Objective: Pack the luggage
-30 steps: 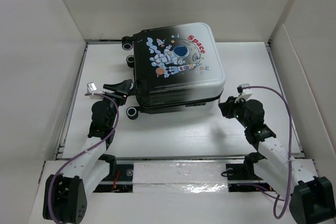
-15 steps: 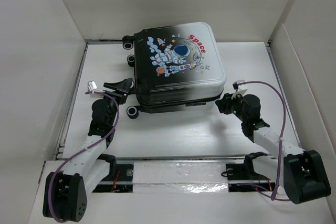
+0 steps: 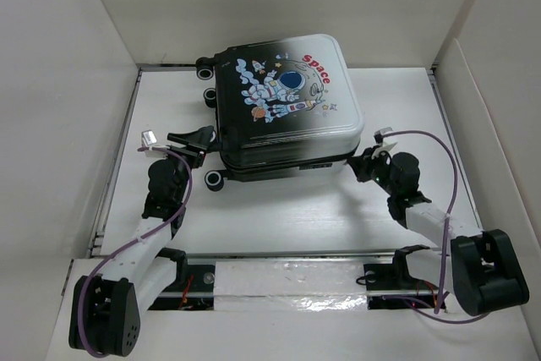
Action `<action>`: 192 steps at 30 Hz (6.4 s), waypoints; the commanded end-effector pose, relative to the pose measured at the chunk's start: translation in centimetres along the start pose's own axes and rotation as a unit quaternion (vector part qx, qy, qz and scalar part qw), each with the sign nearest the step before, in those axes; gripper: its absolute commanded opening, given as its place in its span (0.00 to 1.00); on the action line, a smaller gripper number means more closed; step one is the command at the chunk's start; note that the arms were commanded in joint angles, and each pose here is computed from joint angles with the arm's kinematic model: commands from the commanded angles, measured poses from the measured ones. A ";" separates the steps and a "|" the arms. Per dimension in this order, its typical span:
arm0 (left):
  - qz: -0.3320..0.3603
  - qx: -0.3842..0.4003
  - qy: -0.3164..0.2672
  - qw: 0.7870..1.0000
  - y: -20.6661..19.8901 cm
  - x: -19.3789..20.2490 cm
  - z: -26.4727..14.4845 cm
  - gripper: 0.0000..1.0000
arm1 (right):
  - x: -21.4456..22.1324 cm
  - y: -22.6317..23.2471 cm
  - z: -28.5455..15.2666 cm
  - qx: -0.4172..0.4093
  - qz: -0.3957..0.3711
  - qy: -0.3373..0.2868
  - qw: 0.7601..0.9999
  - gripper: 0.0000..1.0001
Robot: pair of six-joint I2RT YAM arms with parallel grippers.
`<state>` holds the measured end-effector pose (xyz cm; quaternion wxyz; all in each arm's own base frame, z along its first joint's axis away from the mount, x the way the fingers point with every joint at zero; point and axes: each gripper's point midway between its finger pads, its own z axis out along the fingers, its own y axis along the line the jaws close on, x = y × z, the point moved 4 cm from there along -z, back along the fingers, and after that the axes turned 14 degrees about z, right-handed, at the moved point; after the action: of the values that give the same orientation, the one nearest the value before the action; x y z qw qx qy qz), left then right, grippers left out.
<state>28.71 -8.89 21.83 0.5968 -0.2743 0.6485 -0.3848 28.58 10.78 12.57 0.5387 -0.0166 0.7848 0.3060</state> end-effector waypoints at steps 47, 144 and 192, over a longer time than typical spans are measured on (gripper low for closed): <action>0.118 0.178 0.143 0.966 -9.6 9.7 -2.9 0.00 | 0.5 13.9 0.7 -0.101 -0.085 0.070 0.989 0.00; 0.566 0.062 0.324 0.755 -0.6 4.5 12.9 0.00 | 4.6 14.9 -10.8 -0.162 0.018 0.012 0.986 0.00; 0.267 0.306 0.013 0.914 -18.7 3.6 -2.3 0.00 | -9.7 13.4 -7.9 -0.087 -0.017 -0.127 0.988 0.00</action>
<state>28.22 -18.39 20.68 0.6263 0.0552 0.7466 -0.2175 21.08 9.72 15.67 0.5548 0.0749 0.8099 0.1752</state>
